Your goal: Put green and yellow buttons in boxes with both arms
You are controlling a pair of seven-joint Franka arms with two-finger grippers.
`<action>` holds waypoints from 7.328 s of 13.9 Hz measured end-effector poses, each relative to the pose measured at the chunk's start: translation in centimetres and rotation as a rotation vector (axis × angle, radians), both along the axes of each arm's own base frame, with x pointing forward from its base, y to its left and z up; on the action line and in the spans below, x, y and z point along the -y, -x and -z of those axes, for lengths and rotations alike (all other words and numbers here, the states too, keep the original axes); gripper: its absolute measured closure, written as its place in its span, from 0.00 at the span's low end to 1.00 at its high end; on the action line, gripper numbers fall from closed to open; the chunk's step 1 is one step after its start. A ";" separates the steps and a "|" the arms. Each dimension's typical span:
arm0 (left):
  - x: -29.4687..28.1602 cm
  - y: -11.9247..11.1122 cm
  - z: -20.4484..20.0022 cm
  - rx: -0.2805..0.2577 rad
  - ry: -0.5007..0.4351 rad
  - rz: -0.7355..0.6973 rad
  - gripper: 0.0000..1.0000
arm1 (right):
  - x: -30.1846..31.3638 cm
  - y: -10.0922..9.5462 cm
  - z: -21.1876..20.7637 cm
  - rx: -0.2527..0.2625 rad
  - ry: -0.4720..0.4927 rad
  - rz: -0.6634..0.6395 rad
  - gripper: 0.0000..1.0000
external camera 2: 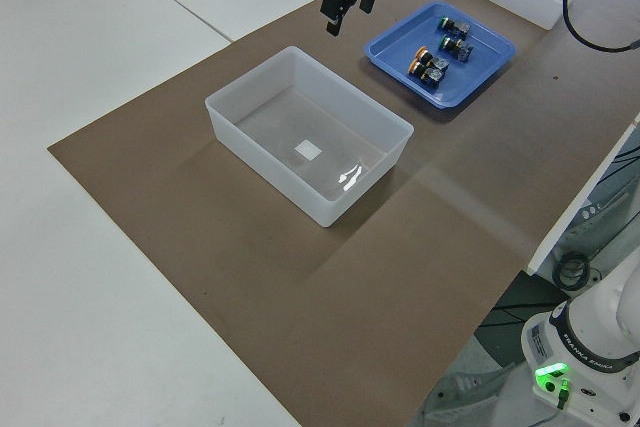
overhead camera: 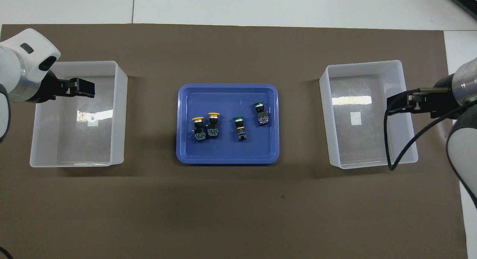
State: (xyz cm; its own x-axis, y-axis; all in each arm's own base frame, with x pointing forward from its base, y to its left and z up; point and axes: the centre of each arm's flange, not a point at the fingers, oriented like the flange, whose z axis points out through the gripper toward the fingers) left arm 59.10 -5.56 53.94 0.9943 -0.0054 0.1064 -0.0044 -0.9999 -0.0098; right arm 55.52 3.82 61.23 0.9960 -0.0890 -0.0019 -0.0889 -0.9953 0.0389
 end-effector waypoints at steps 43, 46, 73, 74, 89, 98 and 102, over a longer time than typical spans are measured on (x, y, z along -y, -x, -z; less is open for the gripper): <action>22.2 -1.1 16.4 -0.052 0.065 -0.060 0.00 | -0.4 0.0 0.0 0.002 0.000 -0.007 0.00; 22.4 -0.5 17.4 -0.068 0.058 -0.054 0.00 | -1.8 -0.6 0.2 0.054 -0.005 -0.034 0.00; 25.4 3.8 23.3 -0.025 0.080 -0.022 0.30 | -28.0 -3.3 28.6 0.261 0.010 -0.321 0.00; 25.3 3.9 23.5 -0.025 0.079 -0.022 0.37 | -28.4 -3.1 29.1 0.258 0.015 -0.333 0.00; 25.4 2.5 20.9 0.005 0.093 -0.031 0.59 | -28.2 -2.4 30.9 0.265 0.038 -0.375 0.59; 18.0 -3.1 11.5 -0.014 0.072 -0.111 0.59 | -17.6 -3.4 17.2 0.260 0.130 -0.219 0.59; 9.3 -5.4 10.1 -0.039 0.046 -0.065 0.59 | -10.0 -2.6 14.4 0.173 0.125 -0.199 0.59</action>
State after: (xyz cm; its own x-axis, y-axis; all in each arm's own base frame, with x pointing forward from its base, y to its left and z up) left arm 64.48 -14.88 43.80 0.9958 0.0632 0.0665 0.0609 -0.9975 0.0352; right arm 58.11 13.87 46.79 0.9785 0.1191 0.1687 0.0913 -0.9823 0.1638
